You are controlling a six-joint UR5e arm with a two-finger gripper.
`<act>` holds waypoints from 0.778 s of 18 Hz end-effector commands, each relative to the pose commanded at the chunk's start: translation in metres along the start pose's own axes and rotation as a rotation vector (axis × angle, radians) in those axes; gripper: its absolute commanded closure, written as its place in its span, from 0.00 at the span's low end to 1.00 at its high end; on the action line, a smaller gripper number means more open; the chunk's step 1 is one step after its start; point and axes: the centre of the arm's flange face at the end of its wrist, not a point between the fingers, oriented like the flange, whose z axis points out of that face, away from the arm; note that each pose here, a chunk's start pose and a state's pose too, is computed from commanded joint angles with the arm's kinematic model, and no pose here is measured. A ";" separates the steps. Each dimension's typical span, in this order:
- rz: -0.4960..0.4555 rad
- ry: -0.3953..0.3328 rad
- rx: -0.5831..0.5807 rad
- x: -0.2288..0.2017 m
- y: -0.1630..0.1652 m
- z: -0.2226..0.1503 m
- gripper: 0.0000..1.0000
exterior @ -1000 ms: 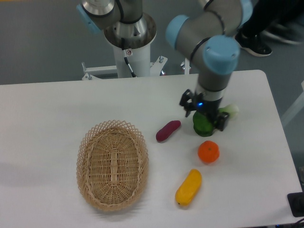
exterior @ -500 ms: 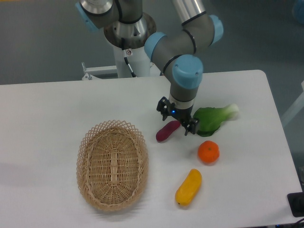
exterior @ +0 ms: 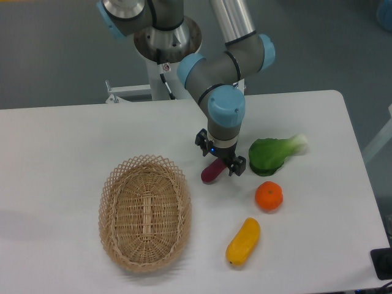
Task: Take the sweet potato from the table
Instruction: 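Lower the gripper onto the purple sweet potato and close the fingers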
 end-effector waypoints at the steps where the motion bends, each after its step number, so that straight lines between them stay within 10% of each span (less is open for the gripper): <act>1: 0.000 0.001 0.000 0.000 0.000 0.002 0.00; 7: 0.016 -0.021 0.005 -0.006 -0.002 -0.003 0.63; 14: 0.022 -0.039 0.013 -0.008 -0.002 -0.013 0.69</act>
